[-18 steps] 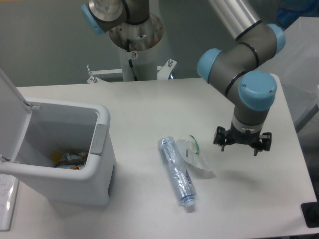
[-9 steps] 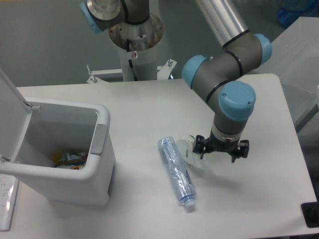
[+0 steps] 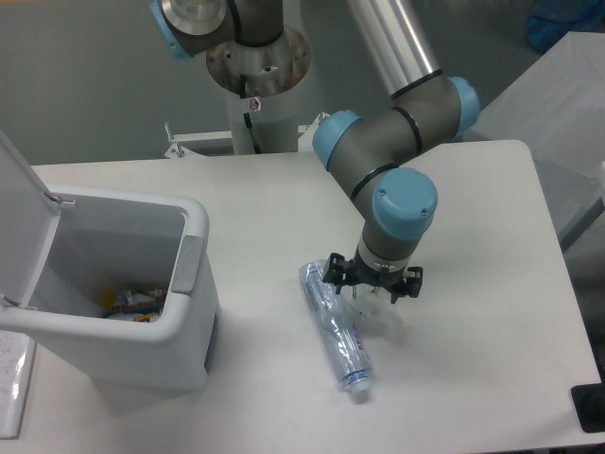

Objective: Place the trash in the trash can
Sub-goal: 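Move the gripper over the crumpled clear plastic bag, then lower the gripper and pinch the plastic bag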

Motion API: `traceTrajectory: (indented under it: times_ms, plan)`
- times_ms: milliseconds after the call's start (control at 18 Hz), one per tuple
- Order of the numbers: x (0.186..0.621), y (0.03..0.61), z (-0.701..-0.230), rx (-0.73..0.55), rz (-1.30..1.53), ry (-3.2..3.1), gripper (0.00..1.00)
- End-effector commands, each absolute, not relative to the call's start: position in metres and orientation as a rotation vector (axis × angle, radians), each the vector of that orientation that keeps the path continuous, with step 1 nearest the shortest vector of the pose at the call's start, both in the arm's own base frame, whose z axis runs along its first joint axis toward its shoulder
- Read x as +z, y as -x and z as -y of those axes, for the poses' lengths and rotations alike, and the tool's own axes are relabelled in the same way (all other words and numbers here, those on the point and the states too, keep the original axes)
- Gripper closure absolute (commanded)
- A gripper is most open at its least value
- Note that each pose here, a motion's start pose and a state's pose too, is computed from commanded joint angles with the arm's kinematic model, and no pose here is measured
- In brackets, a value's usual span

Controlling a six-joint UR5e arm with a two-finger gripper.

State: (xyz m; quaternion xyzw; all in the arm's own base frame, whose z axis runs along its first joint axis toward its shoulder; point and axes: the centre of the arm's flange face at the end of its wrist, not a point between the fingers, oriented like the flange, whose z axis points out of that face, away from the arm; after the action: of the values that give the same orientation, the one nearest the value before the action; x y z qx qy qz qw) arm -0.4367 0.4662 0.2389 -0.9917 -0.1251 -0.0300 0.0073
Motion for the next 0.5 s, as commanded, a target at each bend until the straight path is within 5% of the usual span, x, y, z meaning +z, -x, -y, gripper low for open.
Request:
traceTrajectory:
  times_ms: [56,167,389,500]
  plan:
    - [0.2376,0.4359,-0.4657,-0.097,0.368,3.105,0.31]
    - [0.2327,0.433,-0.4635,-0.112,0.353,3.117,0.63]
    - [0.2372,0.4378,-0.4613,-0.103,0.361,3.108,1.0]
    - [0.239,0.4402,-0.4607,-0.1,0.365,3.105,1.0]
